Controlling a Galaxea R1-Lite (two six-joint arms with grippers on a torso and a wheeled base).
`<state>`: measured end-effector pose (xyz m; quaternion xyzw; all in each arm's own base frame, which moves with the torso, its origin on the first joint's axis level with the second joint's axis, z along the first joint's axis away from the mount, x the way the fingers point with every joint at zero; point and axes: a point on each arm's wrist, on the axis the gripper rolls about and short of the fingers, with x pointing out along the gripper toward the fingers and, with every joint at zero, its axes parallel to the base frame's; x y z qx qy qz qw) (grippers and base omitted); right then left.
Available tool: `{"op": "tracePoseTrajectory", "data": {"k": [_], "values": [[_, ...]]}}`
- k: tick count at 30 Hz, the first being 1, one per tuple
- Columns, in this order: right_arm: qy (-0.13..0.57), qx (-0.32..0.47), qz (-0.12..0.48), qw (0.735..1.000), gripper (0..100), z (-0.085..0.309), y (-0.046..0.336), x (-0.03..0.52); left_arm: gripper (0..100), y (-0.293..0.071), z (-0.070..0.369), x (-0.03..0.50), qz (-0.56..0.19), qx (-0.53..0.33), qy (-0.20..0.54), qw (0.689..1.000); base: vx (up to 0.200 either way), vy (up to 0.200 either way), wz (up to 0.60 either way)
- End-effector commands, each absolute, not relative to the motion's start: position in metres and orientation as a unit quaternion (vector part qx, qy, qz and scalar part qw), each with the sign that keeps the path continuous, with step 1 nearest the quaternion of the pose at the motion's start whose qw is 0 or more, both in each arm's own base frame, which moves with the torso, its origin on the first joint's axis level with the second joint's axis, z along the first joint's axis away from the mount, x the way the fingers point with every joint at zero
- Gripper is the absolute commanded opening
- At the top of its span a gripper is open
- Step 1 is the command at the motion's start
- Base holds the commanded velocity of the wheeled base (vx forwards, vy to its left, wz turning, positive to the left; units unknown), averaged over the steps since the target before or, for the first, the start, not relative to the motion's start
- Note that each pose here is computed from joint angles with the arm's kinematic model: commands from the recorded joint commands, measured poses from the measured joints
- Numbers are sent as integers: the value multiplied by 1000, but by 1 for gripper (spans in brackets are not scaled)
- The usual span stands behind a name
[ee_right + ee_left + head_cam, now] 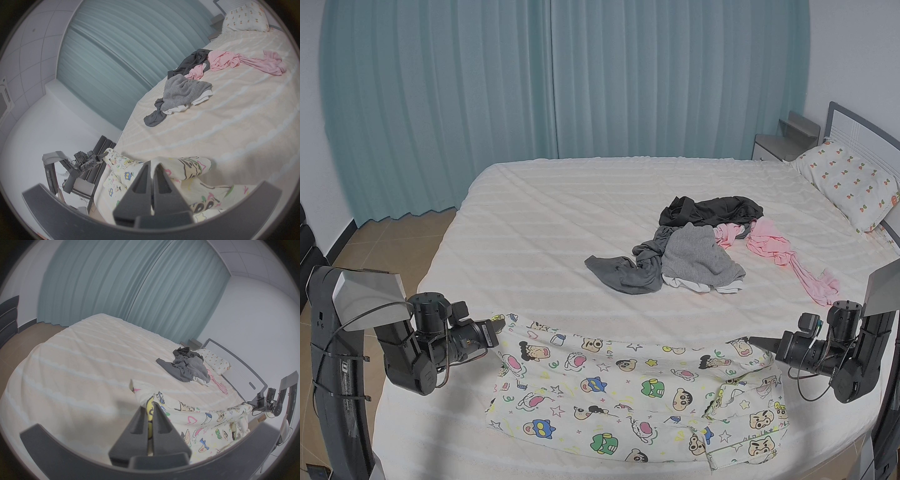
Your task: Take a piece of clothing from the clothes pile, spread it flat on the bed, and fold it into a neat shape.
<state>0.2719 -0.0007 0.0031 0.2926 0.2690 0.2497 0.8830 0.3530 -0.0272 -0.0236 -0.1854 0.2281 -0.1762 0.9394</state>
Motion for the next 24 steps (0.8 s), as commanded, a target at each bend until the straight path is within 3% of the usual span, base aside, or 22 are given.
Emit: {"op": "tracePoseTrajectory", "data": {"k": [1, 9, 24], "values": [[281, 286, 252, 881, 0, -1, -6, 260, 0, -20, -30, 332, -185, -181, 250, 933, 0, 0, 0], [307, 275, 256, 874, 0, -16, -16, 247, 0, -13, -38, 288, -244, -164, 273, 916, 0, 0, 0], [368, 195, 264, 870, 0, -64, -22, 225, 0, -11, -76, 274, -250, -131, 329, 901, 0, 0, 0]]}}
